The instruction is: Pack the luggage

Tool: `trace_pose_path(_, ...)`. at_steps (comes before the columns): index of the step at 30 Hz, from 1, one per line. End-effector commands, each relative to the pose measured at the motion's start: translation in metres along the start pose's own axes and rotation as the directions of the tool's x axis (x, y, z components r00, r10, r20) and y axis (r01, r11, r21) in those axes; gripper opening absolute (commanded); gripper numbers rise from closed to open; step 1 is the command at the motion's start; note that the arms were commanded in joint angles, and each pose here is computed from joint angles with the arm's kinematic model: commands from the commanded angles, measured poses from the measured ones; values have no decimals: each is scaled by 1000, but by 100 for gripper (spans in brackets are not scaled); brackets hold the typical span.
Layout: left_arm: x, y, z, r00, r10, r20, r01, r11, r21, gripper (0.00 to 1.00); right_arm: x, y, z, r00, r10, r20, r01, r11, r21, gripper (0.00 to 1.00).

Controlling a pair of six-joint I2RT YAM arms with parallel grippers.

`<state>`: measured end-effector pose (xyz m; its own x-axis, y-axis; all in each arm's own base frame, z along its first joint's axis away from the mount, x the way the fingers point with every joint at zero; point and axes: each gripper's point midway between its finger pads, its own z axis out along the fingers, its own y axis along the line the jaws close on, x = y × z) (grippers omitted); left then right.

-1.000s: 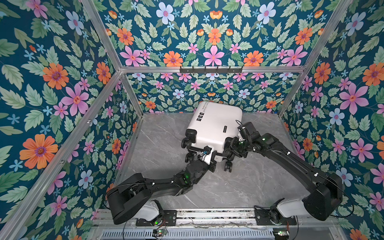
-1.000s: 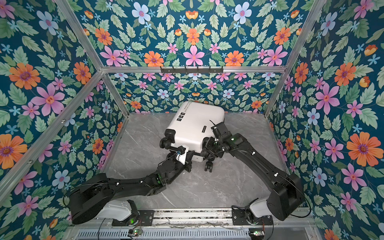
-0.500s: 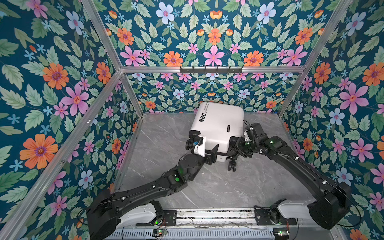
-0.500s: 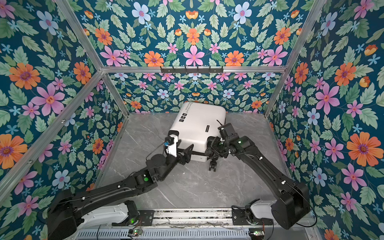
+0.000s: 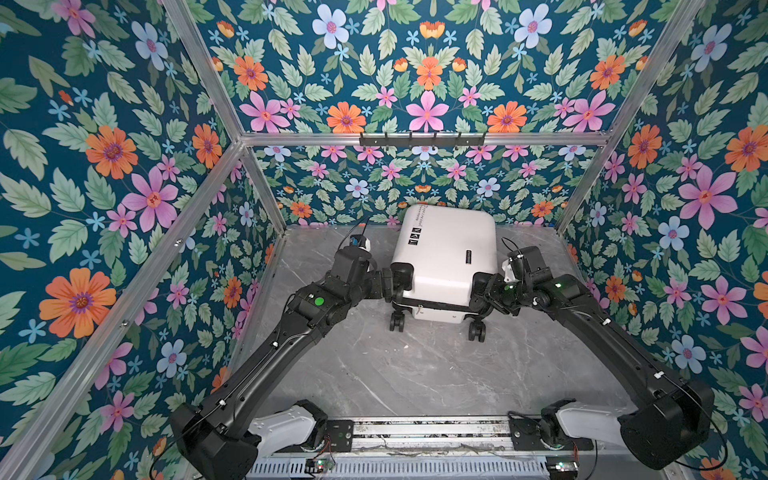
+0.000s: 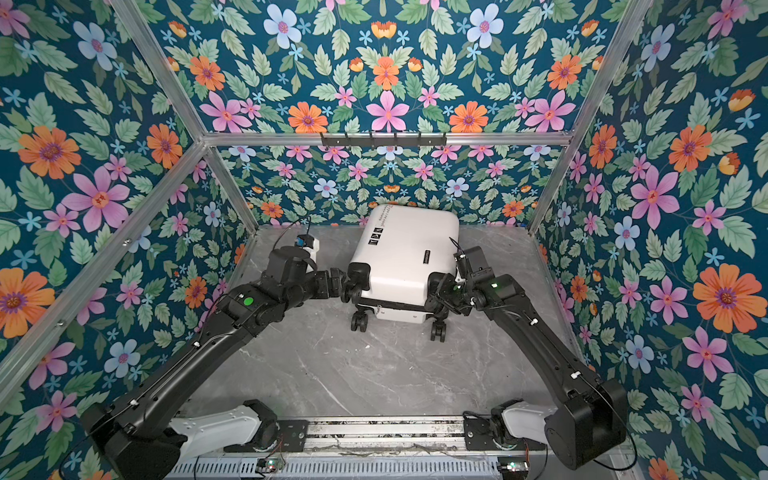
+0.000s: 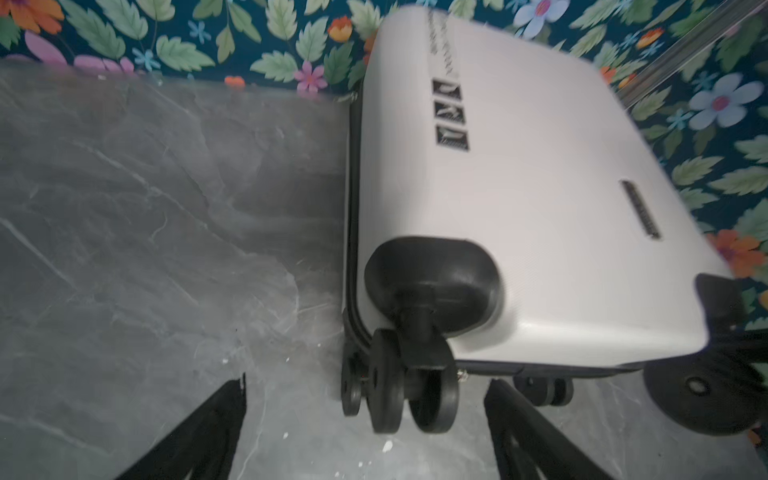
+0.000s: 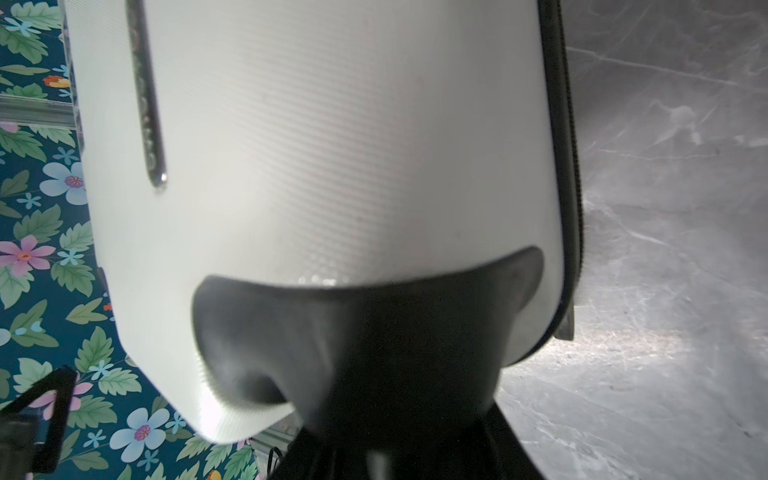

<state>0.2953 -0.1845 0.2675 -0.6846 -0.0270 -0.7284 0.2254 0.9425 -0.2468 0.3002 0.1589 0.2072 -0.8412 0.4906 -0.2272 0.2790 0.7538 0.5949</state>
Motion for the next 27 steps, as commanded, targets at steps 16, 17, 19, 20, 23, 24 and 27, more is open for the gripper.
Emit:
trace_pose_path(16,39,-49,42,973,113,-201,-90,989,120,99,-5,-13,-1,998,19,55,-21,999,39,0)
trace_pose_path(17,41,-52,44,971,119,-206,-95,988,121,99,-5,-13,-1,998,20,55,-22,999,38,0)
trace_pose_path(19,45,-54,49,968,129,-217,-110,989,96,98,-5,-14,-1,998,21,56,-23,999,38,0)
trace_pose_path(20,47,-53,53,965,132,-225,-118,990,76,97,-4,-14,-2,998,21,55,-23,999,38,0)
trace_pose_path(23,47,-51,59,964,129,-234,-125,992,33,93,-3,-17,-1,998,22,53,-24,999,41,0)
trace_pose_path(24,47,-51,61,963,131,-234,-130,991,21,92,-2,-17,0,998,22,53,-24,999,43,0)
trace_pose_path(27,49,-46,65,960,137,-245,-146,989,-18,85,-1,-19,1,999,17,51,-20,999,45,0)
